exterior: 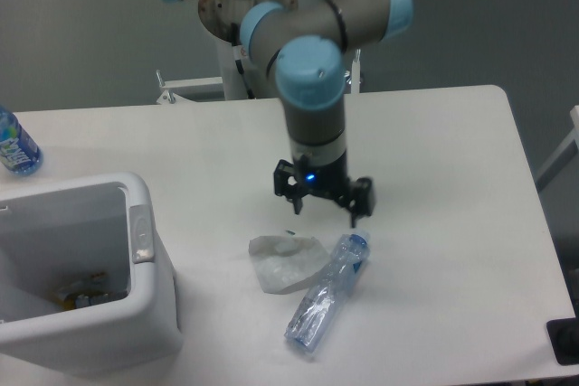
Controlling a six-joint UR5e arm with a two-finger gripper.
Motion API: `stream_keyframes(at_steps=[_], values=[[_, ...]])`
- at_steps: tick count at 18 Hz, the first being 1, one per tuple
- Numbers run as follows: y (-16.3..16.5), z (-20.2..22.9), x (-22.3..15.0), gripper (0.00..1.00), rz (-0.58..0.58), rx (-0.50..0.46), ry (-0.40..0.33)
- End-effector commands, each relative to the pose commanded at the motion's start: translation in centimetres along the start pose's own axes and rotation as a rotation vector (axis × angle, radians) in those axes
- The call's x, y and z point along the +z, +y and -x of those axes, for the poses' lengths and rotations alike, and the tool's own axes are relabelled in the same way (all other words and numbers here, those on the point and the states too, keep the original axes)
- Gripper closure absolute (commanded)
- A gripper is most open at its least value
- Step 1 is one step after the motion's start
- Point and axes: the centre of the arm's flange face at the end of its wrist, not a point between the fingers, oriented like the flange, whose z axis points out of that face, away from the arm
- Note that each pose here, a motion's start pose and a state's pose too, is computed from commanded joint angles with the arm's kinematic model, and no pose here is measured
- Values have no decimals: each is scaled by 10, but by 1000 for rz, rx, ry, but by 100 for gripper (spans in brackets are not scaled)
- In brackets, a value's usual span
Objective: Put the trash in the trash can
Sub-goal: 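Lower the open gripper onto the crumpled clear plastic bag, then close the gripper on the plastic bag and lift it, then carry the bag over the white trash bin and open the gripper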
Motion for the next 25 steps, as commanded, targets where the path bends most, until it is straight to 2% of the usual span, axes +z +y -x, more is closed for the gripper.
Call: stream_keyframes(at_steps=[4, 11, 12, 13, 14, 15, 17, 18, 25], values=[[-24, -16, 45, 0, 23, 86, 64], [-41, -36, 67, 0, 31, 115, 86], [-41, -36, 67, 4, 34, 109, 87], [-42, -37, 67, 17, 32, 84, 82], [-43, -37, 67, 49, 33, 28, 79], [-43, -37, 67, 70, 34, 0, 78], [-44, -36, 62, 97, 31, -11, 71], [-44, -36, 61, 100, 30, -15, 70], [-39, -44, 36, 100, 17, -26, 64]])
